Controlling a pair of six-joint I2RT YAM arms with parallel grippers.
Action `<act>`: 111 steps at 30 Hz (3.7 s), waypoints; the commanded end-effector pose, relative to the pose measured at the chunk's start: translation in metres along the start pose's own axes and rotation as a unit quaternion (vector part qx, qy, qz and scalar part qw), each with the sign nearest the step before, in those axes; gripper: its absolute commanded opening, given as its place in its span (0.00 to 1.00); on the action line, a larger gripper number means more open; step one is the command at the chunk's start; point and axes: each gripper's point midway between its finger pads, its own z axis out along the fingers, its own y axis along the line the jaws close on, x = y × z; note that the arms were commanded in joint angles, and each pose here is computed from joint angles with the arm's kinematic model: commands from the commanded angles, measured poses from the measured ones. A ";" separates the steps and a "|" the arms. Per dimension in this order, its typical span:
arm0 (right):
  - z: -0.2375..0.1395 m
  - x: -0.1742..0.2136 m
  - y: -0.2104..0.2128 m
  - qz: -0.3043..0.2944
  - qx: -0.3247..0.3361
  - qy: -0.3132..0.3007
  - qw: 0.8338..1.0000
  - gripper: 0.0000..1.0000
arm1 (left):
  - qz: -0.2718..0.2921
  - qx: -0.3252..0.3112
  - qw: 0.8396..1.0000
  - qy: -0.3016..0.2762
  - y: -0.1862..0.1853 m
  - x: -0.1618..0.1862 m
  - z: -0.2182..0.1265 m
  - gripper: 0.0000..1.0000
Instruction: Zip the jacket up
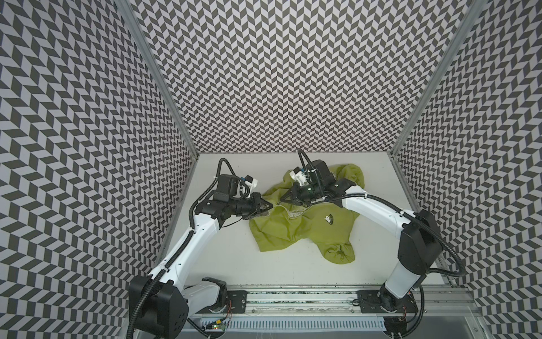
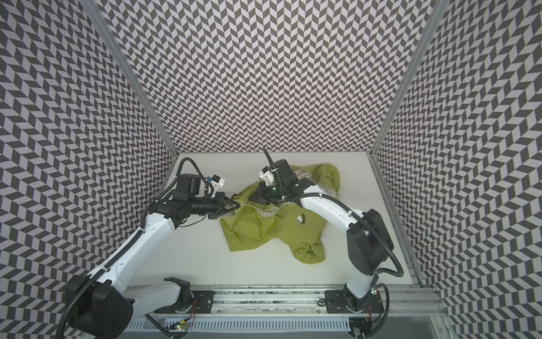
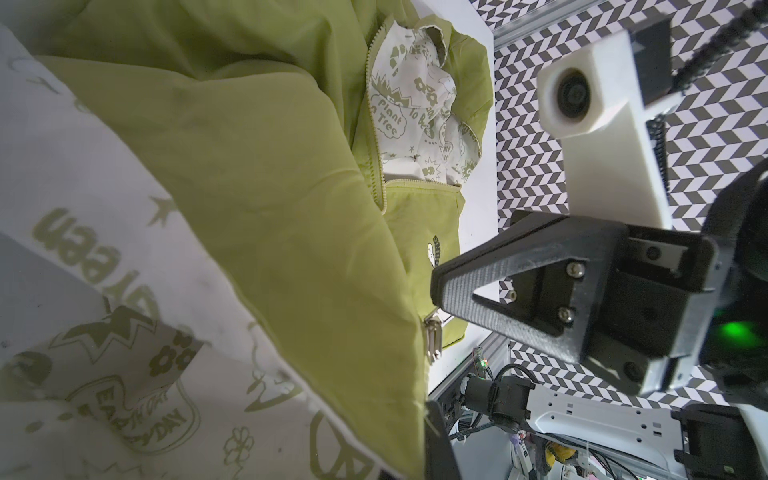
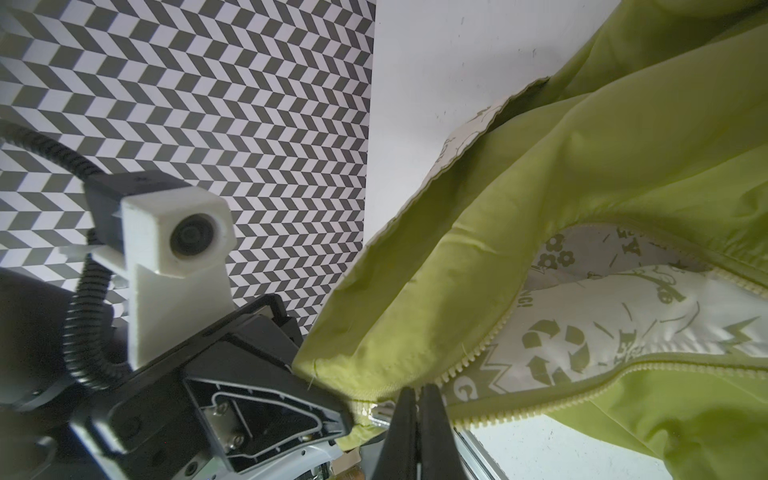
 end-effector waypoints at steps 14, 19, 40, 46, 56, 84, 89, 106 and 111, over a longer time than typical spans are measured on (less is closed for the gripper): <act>-0.021 -0.016 -0.013 -0.024 0.074 -0.037 0.996 0.00 | 0.027 -0.054 0.997 -0.053 0.001 -0.012 -0.024 0.00; -0.024 -0.018 -0.009 -0.043 0.072 -0.042 0.996 0.00 | 0.027 -0.065 0.996 -0.060 0.004 -0.012 -0.026 0.00; -0.027 -0.021 -0.018 -0.055 0.107 -0.049 0.991 0.00 | 0.026 -0.098 0.990 -0.094 0.012 -0.016 -0.036 0.00; -0.030 -0.026 -0.018 -0.060 0.116 -0.056 0.990 0.00 | 0.024 -0.110 0.988 -0.101 0.016 -0.017 -0.038 0.00; -0.030 -0.035 -0.017 -0.072 0.129 -0.064 0.987 0.00 | 0.021 -0.138 0.984 -0.112 0.026 -0.019 -0.042 0.00; -0.037 -0.036 -0.029 -0.096 0.173 -0.051 0.979 0.00 | 0.018 -0.131 0.983 -0.130 0.020 -0.019 -0.054 0.00; -0.040 -0.034 -0.031 -0.105 0.183 -0.047 0.976 0.00 | 0.014 -0.129 0.982 -0.137 0.020 -0.020 -0.054 0.00; -0.052 -0.046 -0.036 -0.105 0.191 -0.055 0.974 0.00 | 0.001 -0.156 0.975 -0.156 0.034 -0.023 -0.059 0.00; -0.054 -0.046 -0.038 -0.105 0.190 -0.055 0.975 0.00 | 0.002 -0.155 0.976 -0.156 0.034 -0.024 -0.058 0.00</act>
